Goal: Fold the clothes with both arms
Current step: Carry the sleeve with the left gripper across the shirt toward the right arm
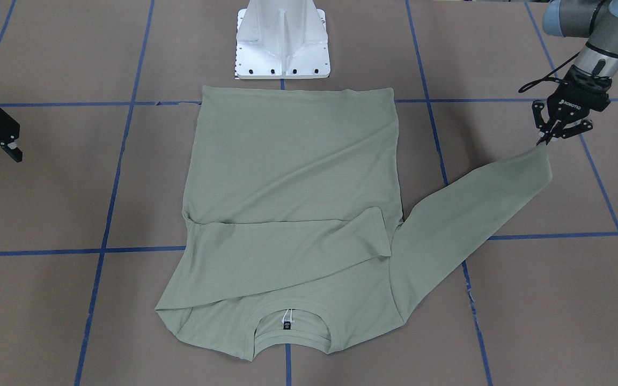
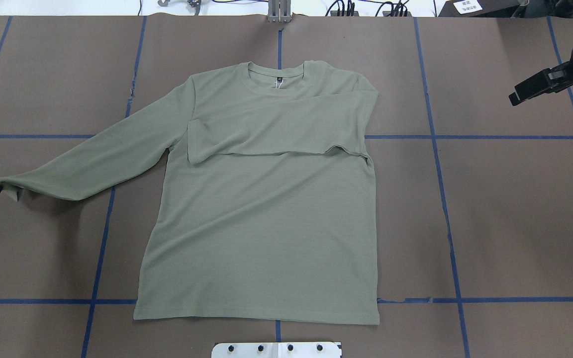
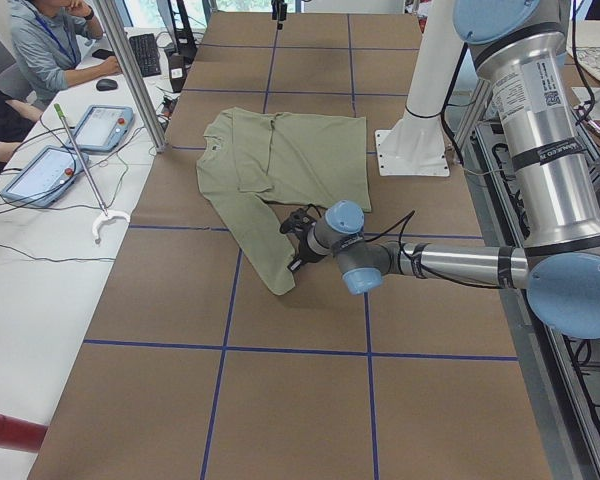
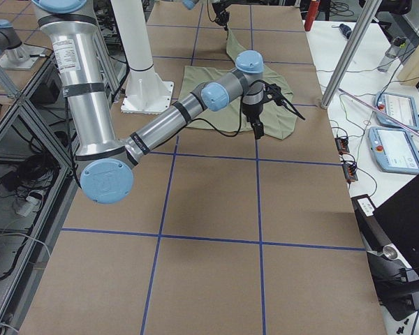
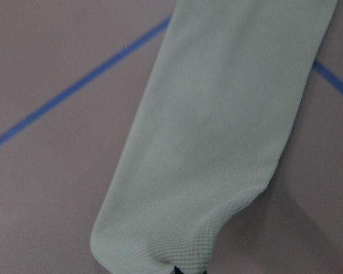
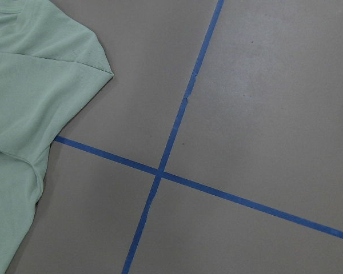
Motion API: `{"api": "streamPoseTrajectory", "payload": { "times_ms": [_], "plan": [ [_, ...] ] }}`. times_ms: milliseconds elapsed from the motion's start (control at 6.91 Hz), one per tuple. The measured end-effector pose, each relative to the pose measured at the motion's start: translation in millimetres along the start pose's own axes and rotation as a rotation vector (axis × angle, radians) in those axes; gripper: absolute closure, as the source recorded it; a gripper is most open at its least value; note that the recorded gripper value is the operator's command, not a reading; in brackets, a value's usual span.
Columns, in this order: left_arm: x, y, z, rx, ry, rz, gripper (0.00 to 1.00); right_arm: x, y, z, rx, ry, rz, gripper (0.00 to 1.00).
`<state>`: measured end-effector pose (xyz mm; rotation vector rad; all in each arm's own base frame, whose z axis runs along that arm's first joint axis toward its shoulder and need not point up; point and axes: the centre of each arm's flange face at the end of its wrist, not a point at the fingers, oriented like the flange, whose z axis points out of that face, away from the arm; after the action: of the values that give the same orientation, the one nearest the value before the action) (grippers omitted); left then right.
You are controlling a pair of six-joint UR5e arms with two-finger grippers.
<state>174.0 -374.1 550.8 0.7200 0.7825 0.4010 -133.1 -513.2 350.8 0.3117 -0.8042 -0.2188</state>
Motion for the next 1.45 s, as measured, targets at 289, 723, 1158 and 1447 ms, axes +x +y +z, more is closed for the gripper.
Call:
{"api": "streamPoseTrajectory", "payload": {
  "times_ms": [289,723,1158,1447],
  "plan": [
    [12,-105,11,0.083,-0.015,-0.006,1.00,0,0,0,0.000,-0.001,0.000,0.00],
    [74,-313,23,0.062,-0.055,-0.053,1.00,-1,1,-1,0.000,-0.002,0.000,0.00],
    [173,-448,51,0.053,0.013,-0.174,1.00,-1,0,-1,0.000,-0.002,0.002,0.00],
    [258,-476,85,0.090,0.102,-0.138,1.00,-1,0,-1,0.001,-0.001,0.005,0.00]
  ]
}}
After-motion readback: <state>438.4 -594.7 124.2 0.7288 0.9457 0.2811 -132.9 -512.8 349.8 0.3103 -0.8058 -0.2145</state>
